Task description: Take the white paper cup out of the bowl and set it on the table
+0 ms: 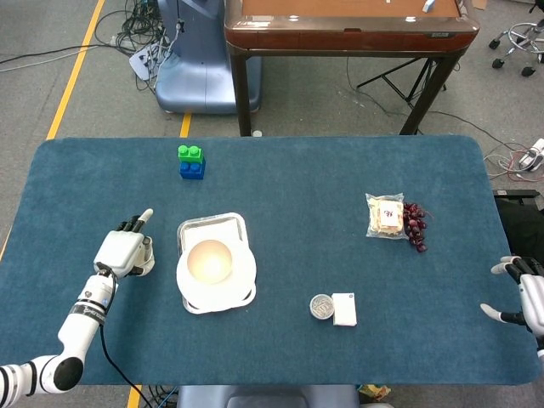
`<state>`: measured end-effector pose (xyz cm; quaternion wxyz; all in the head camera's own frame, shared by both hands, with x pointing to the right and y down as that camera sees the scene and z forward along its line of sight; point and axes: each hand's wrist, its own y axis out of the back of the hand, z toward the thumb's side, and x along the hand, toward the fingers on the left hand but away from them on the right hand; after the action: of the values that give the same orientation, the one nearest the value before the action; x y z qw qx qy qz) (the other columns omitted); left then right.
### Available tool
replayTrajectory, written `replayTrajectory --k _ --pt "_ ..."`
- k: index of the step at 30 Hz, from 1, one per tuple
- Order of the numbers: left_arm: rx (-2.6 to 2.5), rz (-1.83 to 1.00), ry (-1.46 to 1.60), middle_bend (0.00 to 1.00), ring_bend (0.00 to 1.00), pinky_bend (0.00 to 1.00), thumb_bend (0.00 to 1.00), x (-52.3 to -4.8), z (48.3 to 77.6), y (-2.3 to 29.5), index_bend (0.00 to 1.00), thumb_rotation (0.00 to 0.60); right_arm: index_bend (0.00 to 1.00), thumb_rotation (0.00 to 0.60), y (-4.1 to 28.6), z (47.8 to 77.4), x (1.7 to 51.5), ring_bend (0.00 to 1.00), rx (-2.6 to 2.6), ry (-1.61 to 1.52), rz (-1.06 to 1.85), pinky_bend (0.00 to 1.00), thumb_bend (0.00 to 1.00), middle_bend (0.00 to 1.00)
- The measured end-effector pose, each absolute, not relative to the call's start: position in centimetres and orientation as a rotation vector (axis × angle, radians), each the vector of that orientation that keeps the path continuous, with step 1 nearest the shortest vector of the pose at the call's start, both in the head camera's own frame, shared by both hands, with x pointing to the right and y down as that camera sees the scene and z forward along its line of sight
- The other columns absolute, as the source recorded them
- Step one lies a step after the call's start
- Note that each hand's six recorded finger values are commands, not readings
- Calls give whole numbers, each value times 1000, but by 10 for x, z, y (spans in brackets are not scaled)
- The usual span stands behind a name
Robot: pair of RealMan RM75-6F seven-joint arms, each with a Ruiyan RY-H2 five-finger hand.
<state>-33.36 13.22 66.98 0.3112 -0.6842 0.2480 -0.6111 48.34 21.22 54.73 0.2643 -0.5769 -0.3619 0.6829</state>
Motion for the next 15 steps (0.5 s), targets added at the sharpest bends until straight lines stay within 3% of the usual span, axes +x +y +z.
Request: replayTrajectory --k 15 --pt "-1803 -1652 669 0 0 128 297 -346 677 135 608 600 363 600 213 547 483 140 -1558 -978 1847 325 0 242"
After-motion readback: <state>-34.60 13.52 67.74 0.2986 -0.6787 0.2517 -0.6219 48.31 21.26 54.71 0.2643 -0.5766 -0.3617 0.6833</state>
